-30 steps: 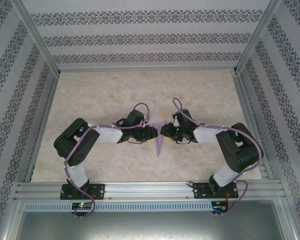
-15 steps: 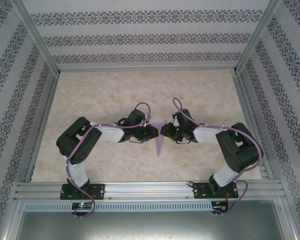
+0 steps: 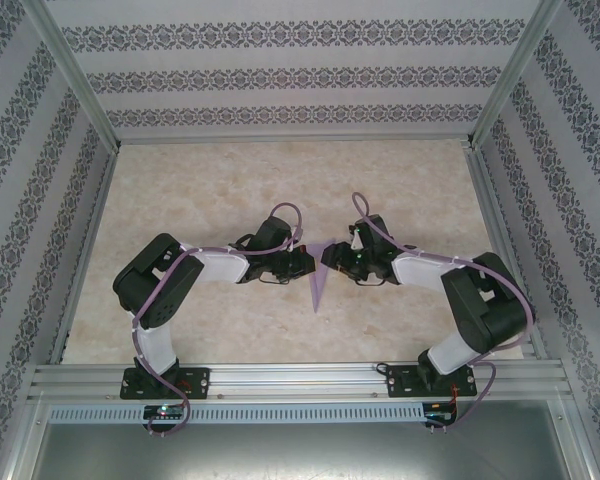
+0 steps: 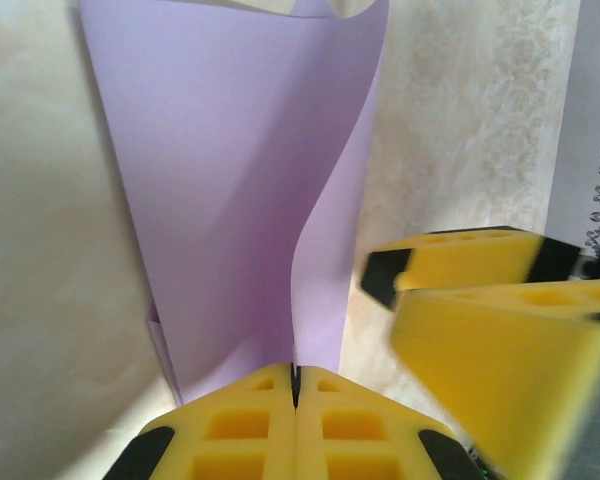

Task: Fold a paper plane with a square sheet of paper (fold left side to right side)
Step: Fold the wing for the fifth time at the center of the table.

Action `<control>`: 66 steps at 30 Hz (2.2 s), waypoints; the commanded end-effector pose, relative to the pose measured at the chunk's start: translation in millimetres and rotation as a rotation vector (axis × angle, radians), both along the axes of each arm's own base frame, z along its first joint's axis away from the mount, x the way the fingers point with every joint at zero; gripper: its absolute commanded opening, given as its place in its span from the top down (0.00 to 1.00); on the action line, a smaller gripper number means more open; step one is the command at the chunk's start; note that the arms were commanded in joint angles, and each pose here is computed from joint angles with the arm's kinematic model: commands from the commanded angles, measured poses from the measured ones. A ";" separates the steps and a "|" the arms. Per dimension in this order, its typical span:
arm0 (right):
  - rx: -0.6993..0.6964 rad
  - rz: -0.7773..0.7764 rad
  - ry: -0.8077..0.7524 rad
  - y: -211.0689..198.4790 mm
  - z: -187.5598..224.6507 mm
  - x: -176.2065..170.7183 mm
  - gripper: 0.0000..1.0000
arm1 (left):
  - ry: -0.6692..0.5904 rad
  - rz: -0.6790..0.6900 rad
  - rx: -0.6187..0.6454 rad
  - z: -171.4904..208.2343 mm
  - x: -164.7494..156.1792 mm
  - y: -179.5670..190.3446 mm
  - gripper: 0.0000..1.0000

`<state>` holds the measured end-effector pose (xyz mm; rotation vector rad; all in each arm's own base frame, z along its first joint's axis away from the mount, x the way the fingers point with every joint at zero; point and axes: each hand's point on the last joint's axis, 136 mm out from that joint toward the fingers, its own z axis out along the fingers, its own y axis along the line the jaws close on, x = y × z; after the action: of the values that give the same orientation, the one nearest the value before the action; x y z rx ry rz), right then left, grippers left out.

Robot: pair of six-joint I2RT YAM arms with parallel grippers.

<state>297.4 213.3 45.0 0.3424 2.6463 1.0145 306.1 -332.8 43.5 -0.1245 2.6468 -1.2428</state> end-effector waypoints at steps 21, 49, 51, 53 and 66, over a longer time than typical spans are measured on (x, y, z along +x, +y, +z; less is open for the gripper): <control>0.066 -0.029 0.049 8.7 8.7 9.1 0.43 | -0.035 -0.002 0.052 -7.5 10.7 3.7 1.00; 0.074 -0.035 0.097 25.7 -4.1 23.1 0.40 | -0.042 0.016 0.076 -7.0 10.3 15.5 1.00; 0.071 -0.035 0.099 25.8 -5.5 22.7 0.40 | -0.041 0.016 0.075 -7.2 10.0 16.0 1.00; 0.073 -0.035 0.099 26.4 -5.6 23.5 0.40 | -0.042 0.017 0.074 -6.5 10.6 16.0 1.00; 0.088 -0.013 0.090 34.8 -4.0 24.8 0.39 | -0.042 0.013 0.071 -6.3 10.4 15.7 1.00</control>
<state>317.6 241.9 36.7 0.4443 2.6944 1.1180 314.7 -326.4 39.0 -0.1018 2.6388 -1.1638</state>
